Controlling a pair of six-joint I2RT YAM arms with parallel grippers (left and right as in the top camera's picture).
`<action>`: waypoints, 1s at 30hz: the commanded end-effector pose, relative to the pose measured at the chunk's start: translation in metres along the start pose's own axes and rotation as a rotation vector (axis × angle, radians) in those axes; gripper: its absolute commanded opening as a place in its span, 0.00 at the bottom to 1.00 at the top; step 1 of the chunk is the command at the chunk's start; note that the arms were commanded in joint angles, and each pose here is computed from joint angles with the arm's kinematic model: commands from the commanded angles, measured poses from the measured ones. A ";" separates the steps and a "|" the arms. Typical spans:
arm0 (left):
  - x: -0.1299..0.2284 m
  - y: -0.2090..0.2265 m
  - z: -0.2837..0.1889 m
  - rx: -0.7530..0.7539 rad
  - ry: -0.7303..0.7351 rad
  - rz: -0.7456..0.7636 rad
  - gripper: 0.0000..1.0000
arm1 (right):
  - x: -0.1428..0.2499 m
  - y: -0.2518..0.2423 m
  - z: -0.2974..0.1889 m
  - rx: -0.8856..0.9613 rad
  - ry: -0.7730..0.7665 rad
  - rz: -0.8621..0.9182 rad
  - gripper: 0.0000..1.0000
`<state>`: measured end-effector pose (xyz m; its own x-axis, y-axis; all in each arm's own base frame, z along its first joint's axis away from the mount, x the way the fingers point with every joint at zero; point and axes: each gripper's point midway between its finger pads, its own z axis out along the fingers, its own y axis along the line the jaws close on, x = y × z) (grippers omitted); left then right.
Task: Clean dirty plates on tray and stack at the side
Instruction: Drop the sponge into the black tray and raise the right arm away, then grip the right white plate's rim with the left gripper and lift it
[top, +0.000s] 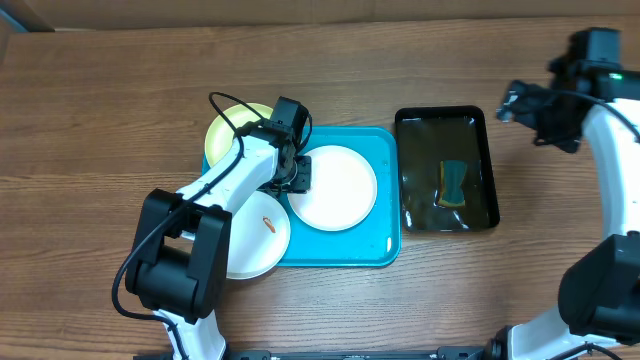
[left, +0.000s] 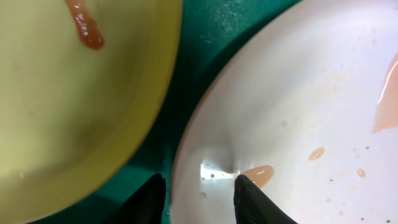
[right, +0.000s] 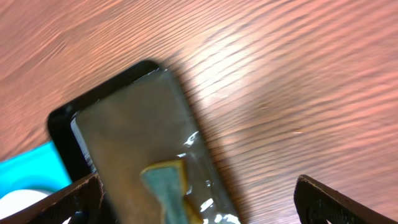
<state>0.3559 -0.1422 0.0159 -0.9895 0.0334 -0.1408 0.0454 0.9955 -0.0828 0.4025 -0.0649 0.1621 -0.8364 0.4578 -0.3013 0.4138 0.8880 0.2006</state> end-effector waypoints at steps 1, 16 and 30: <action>0.008 -0.014 0.005 0.018 0.021 -0.021 0.37 | -0.010 -0.010 -0.010 0.001 -0.037 0.039 1.00; 0.012 -0.020 0.005 0.005 0.024 0.005 0.04 | -0.013 -0.019 -0.011 0.008 -0.041 0.061 1.00; 0.017 -0.015 0.011 -0.025 0.019 -0.035 0.16 | -0.013 -0.019 -0.011 0.008 -0.041 0.060 1.00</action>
<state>0.3458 -0.1616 0.0133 -0.9907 0.0224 -0.1345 0.0345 0.9955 -0.0881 0.3985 -0.0861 0.1620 -0.8090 0.5055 -0.3000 0.4639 0.8625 0.2022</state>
